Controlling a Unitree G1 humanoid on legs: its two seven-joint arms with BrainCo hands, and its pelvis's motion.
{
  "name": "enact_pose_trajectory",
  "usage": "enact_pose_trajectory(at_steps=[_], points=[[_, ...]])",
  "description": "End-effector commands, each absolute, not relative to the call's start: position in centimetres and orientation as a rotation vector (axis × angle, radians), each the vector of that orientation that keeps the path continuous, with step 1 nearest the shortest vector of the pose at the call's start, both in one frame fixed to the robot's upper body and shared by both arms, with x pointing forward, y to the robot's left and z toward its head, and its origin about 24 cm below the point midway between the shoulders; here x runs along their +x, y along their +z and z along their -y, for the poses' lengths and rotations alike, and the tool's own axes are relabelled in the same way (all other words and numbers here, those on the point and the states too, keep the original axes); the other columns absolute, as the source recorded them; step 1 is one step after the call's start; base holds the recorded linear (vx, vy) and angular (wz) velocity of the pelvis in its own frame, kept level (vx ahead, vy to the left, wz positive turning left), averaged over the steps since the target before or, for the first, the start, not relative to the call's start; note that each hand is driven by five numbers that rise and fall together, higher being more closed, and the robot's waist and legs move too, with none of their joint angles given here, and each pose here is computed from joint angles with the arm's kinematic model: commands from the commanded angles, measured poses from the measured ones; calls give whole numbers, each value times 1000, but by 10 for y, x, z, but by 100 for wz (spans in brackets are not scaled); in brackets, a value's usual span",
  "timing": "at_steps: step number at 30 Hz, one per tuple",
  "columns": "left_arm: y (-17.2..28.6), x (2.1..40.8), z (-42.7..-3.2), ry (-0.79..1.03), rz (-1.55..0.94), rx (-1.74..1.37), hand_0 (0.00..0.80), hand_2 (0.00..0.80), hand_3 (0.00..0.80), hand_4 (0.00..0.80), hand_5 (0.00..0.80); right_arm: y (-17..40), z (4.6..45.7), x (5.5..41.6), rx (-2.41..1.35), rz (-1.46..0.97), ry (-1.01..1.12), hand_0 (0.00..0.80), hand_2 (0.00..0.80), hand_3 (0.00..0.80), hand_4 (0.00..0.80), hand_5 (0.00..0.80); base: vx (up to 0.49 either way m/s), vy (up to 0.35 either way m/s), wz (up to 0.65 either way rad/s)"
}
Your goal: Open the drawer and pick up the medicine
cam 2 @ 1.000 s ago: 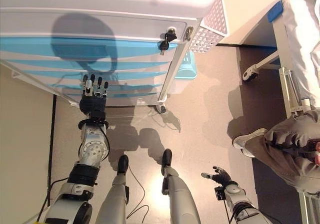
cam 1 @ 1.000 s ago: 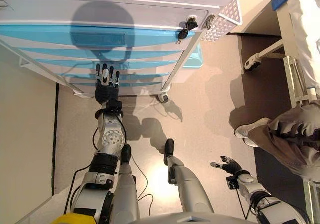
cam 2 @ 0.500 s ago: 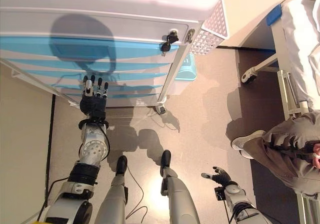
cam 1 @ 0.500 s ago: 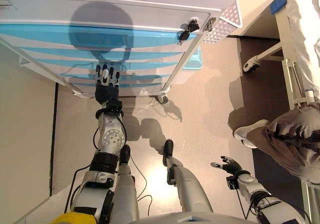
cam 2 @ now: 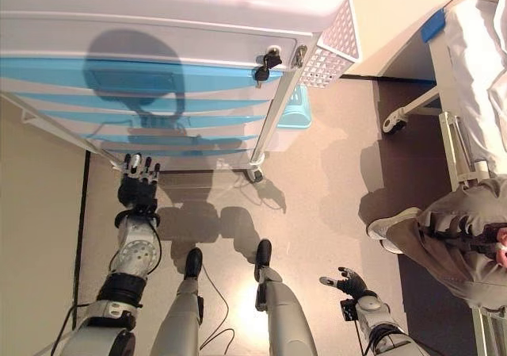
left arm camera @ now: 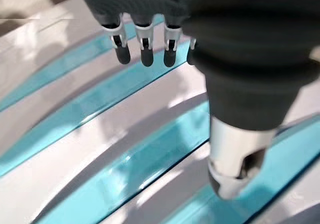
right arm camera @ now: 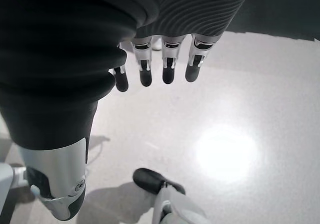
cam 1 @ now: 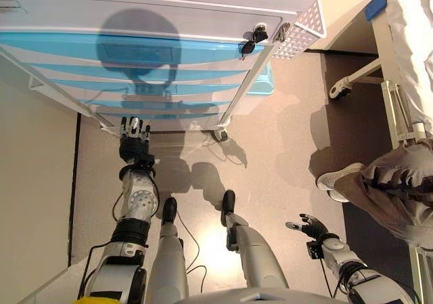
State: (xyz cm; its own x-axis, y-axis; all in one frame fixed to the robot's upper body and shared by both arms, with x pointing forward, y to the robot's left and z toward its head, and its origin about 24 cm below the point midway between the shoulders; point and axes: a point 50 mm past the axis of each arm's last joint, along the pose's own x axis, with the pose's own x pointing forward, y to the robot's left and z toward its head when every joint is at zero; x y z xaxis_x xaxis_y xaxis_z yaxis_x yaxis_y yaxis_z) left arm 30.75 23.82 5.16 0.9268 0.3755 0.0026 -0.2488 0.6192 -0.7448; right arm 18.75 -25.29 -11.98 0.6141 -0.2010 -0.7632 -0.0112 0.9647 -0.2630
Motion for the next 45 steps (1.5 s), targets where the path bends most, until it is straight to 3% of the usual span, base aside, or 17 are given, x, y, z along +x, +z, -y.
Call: enact_pose_trajectory(at_steps=[1, 8, 22, 45], points=[[72, 303, -264, 388, 259, -673, 0, 0, 0, 0, 0, -121, 271, 172, -273, -937, -164, 0, 0, 0, 0, 0, -28, 31, -1], [62, 297, -273, 448, 240, -693, 0, 0, 0, 0, 0, -120, 276, 171, -275, -943, -179, 0, 0, 0, 0, 0, -8, 9, 2], [90, 316, -263, 364, 284, -621, 0, 0, 0, 0, 0, -119, 281, 170, -292, -954, -182, 0, 0, 0, 0, 0, 0, 0, 0], [123, 339, -209, 109, 303, -520, 0, 0, 0, 0, 0, -118, 279, 174, -315, -956, -148, 0, 0, 0, 0, 0, 0, 0, 0]])
